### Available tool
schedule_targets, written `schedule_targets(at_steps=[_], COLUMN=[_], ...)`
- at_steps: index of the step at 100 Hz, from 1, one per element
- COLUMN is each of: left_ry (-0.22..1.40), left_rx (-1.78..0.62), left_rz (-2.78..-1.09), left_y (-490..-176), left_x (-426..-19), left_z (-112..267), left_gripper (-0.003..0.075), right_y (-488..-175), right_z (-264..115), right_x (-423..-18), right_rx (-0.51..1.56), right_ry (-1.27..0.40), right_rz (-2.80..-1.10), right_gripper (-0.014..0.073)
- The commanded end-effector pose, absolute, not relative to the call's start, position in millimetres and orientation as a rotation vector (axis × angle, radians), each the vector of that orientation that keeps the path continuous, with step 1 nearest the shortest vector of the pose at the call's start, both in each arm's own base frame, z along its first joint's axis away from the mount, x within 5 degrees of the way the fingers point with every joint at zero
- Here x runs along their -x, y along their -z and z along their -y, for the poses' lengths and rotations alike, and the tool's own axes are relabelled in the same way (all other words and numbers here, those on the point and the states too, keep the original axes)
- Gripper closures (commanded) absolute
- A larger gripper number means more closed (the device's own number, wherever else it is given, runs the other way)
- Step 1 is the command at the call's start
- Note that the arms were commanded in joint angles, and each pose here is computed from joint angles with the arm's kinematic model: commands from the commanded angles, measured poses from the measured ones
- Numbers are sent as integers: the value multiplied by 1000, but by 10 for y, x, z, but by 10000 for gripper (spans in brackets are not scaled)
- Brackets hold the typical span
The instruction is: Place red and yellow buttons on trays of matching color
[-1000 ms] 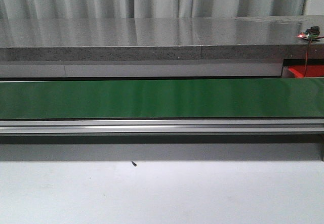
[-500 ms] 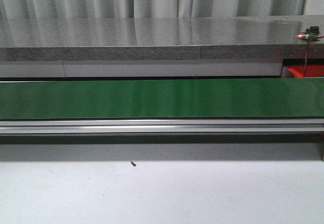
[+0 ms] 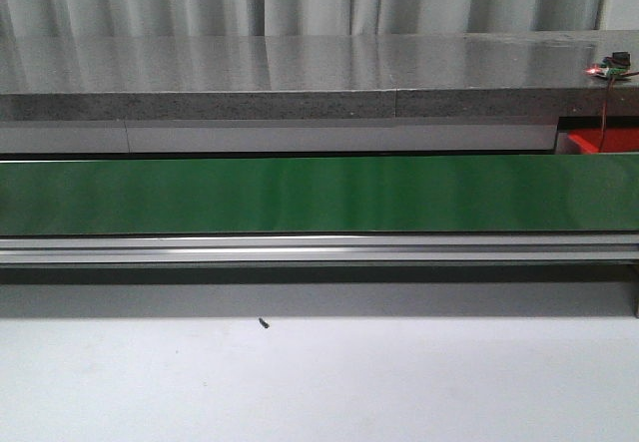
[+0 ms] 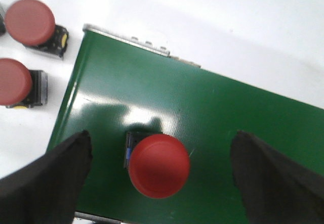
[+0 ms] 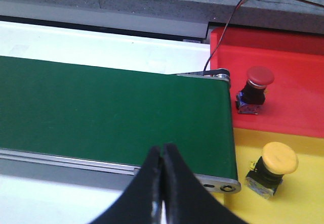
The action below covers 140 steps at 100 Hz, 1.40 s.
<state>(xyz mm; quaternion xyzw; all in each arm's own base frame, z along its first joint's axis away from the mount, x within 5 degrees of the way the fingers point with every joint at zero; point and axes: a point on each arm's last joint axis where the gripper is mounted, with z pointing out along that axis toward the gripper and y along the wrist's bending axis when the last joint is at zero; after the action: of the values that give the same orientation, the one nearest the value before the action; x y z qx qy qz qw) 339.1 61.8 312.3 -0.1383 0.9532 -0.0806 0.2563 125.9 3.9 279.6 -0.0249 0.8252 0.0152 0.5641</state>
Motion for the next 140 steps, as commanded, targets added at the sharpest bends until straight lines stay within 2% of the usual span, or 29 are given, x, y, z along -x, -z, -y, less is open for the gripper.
schedule_targets(at_steps=[1,36,45,66,99,140], left_ry=[183,32,-26,-38,-22,-32], left_rx=[345,565,639,783,835,851], left_rz=[-2438,-2422,-2442,-2493,-2627,-2592], left_y=[-3532,-3567,-3501,-3240,-2699,-2323], left_x=[-3282,-3013,-2937,-2907,-3099,-3314], left_z=[-621,-1274,-1499,-1854,-2054,-2206], left_gripper=[167,167,167,167,174,175], right_y=[-2942,-2941,-2941,-2940,-2940,-2940], right_z=[-24,-24,-24,-24,-24,-24], right_x=[-1278,-1278,-1278,-1278,-1278,-1278], right_rx=[49,50,50,50,50,50], right_ry=[-15,-16,-16,-16,-16,-16], right_rz=[-1848,-1849,-1849,-1850,-1850,-1850], right_gripper=[713,713,713,713,713,713])
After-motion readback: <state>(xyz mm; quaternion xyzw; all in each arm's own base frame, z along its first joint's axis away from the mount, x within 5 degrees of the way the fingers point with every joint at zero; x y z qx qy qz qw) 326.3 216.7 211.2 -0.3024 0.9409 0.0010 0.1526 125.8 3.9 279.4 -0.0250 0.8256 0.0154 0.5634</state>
